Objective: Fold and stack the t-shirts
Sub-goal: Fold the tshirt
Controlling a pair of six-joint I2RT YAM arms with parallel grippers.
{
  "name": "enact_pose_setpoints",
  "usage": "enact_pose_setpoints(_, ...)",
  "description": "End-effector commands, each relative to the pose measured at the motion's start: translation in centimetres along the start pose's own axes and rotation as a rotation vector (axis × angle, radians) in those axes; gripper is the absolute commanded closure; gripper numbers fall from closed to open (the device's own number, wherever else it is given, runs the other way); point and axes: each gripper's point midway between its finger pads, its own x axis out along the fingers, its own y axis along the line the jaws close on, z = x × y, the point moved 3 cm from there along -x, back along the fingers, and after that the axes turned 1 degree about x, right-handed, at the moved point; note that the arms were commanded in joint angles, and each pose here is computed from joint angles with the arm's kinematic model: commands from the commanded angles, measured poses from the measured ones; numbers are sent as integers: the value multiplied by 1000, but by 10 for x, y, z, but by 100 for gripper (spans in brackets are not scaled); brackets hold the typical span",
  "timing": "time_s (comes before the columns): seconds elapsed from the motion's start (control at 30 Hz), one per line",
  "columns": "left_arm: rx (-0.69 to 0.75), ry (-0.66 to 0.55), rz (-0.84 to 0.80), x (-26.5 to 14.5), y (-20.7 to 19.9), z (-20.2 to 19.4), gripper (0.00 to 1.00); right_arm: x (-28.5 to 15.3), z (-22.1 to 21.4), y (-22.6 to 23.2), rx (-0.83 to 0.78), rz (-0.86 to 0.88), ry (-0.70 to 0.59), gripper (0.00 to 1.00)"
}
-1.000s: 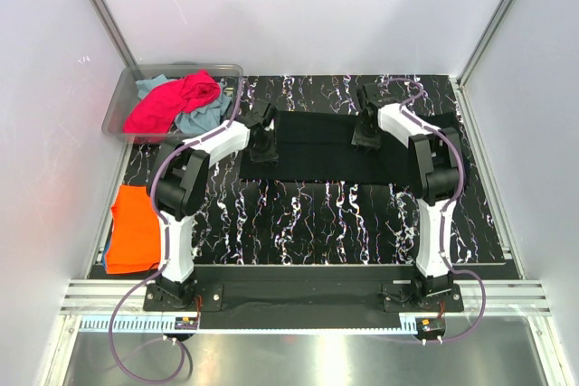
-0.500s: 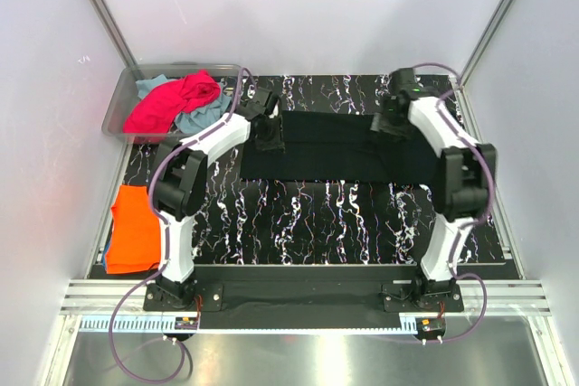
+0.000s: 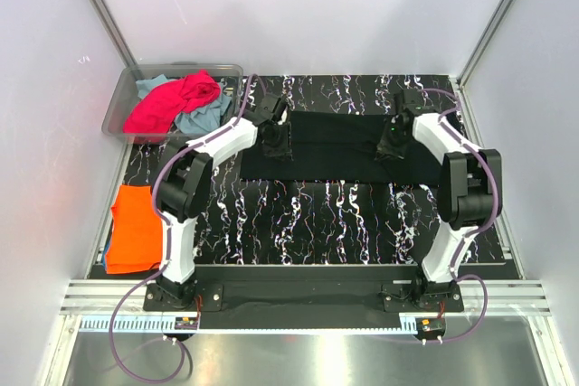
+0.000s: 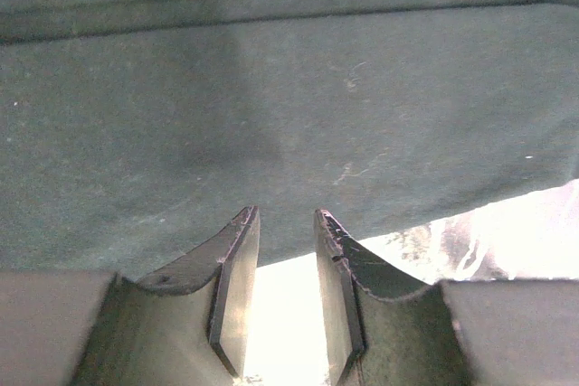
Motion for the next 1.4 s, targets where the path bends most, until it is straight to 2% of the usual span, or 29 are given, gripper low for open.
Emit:
enact_pose_setpoints(0.0, -3, 7, -14, 8, 2, -2, 64, 12, -2, 23, -8, 15, -40, 86)
enact_pose_setpoints(0.13, 2, 26, -8, 12, 6, -8, 64, 24, 1, 8, 11, -94, -80, 94)
enact_pose_setpoints(0.27, -1, 47, 1, 17, 11, -14, 64, 30, 10, -1, -3, -153, -132, 95)
enact_pose_setpoints(0.53, -10, 78, 7, 24, 16, -23, 65, 44, 23, -7, -15, -216, -158, 97)
enact_pose_setpoints(0.73, -11, 85, 14, 24, 20, -26, 65, 49, 52, -8, -17, -265, -232, 98)
enact_pose_setpoints(0.87, -13, 91, 20, 25, 22, -29, 65, 51, 78, 4, -43, -226, -263, 98)
enact_pose_setpoints(1.1, -18, 99, 26, 28, 25, -32, 65, 59, 85, 10, -43, -193, -247, 97)
enact_pose_setpoints(1.2, -18, 100, 22, 28, 24, -32, 65, 62, 86, 22, -66, -127, -220, 96)
enact_pose_setpoints(1.37, -5, 71, 5, 14, 19, -25, 65, 32, 79, 27, -85, -77, -223, 95)
